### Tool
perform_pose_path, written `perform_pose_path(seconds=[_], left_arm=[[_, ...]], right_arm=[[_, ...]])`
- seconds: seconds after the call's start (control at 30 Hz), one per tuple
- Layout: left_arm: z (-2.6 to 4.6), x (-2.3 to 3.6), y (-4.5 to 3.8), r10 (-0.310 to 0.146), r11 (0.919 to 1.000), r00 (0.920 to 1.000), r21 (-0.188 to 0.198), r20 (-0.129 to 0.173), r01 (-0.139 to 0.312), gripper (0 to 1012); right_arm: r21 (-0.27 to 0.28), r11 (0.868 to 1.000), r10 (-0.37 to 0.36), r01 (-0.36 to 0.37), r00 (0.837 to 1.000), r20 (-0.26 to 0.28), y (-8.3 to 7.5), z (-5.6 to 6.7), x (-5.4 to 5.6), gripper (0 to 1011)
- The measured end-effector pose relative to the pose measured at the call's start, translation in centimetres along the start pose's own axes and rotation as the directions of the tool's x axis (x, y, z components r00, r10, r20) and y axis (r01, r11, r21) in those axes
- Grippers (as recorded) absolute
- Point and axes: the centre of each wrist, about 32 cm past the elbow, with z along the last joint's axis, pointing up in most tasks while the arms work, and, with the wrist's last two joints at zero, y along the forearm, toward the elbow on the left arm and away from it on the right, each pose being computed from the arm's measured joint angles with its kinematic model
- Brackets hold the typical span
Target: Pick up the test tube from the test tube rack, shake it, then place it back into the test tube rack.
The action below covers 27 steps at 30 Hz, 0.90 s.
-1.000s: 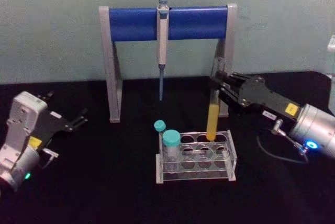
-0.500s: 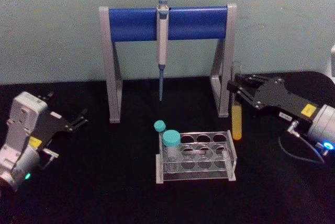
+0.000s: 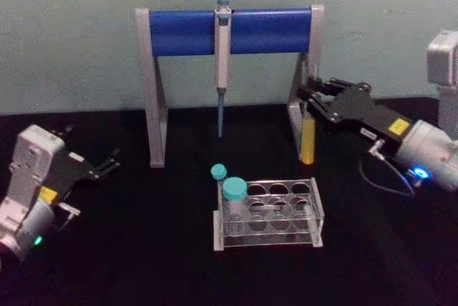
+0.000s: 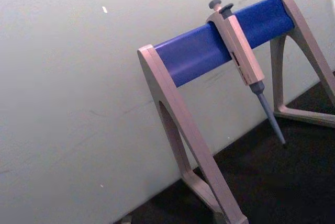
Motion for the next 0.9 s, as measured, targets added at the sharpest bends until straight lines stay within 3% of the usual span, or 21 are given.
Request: perform_pose_path(seconds=[0.23, 0.47, 0.67, 0.9], left_arm=[[0.0, 0.0, 0.0, 0.0, 1.0, 1.0, 0.0, 0.0, 0.0, 1001], [0.0, 0.0, 0.0, 0.0, 1.0, 1.0, 0.0, 0.0, 0.0, 1001], [0.0, 0.0, 0.0, 0.0, 1.0, 1.0, 0.0, 0.0, 0.0, 1001], [0.0, 0.0, 0.0, 0.0, 1.0, 1.0, 0.0, 0.0, 0.0, 1001]], right_arm=[[0.037, 0.997, 0.076, -0.075, 0.996, -0.045, 2.1, -0.6, 0.1, 223], [0.05, 0.988, 0.15, -0.147, 0.986, -0.077, 2.7, -0.9, -0.3, 223], [0.028, 0.976, 0.218, -0.217, 0.97, -0.111, 1.4, -0.2, -0.4, 223], [-0.001, 0.979, 0.202, -0.204, 0.972, -0.123, -1.2, 0.4, -0.5, 223]])
